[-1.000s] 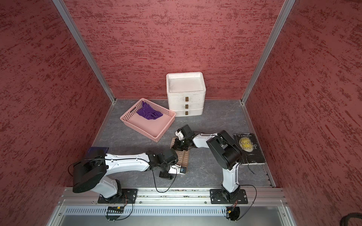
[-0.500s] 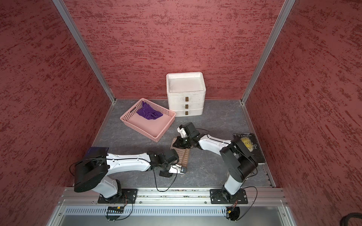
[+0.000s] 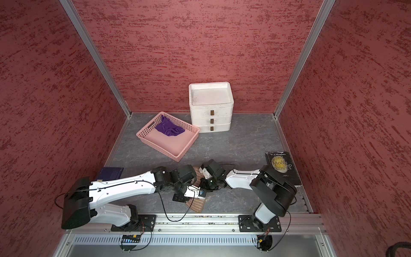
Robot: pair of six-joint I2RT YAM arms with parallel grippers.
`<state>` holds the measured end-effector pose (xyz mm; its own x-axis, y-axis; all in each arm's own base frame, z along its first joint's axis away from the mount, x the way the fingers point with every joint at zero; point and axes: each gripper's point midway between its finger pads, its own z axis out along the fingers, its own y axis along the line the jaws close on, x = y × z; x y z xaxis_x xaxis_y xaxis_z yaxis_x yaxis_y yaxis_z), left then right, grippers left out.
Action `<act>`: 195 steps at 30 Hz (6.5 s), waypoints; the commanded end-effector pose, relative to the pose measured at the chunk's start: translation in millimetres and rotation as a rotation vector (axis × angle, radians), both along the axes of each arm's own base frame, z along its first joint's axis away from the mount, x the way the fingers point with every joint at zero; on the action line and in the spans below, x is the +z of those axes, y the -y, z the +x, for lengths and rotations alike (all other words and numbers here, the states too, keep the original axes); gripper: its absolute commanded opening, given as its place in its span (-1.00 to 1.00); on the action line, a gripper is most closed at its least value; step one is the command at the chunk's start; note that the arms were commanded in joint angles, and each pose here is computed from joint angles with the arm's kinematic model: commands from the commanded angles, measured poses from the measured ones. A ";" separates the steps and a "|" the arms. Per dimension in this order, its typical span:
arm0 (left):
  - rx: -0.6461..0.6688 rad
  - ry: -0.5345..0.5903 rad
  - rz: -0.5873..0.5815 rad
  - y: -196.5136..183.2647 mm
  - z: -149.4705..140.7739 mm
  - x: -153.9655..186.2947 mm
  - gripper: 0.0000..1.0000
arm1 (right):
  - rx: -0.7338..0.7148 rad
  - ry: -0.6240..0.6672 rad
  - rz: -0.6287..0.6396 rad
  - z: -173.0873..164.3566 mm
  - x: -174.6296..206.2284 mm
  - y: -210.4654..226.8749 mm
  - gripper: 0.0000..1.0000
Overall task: Fold the square dishcloth
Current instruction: Fold the cleaning item at the center of the board, then smooth out the cleaning item at the center of the board, then move the cleaning item to the center of the board, then pick up the cleaning item from the bin.
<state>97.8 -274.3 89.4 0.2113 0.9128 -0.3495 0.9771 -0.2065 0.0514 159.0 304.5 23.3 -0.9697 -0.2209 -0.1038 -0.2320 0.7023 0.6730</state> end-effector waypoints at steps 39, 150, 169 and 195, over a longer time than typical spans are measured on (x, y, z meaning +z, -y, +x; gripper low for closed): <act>-0.039 0.064 0.065 -14.7 -6.3 -20.4 -1.00 | -0.045 0.168 0.075 37.5 84.7 -11.2 -0.83; 0.927 0.132 -0.397 -156.1 232.6 83.9 0.23 | -0.353 -0.070 0.109 124.2 -14.5 -43.0 -0.93; 1.327 -0.042 -0.084 -185.6 378.8 -6.0 0.50 | -0.856 0.044 -0.089 242.3 -16.3 155.9 -0.91; 1.279 0.189 -0.220 -186.0 422.5 49.9 -1.00 | -0.567 0.569 -0.017 165.1 104.6 113.1 -0.65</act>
<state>512.1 -81.7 66.2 -0.8173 0.4016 -0.4132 0.4217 0.9056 0.0461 325.5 201.0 138.5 -0.7608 0.3178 -0.5658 -0.1325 0.7774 0.6149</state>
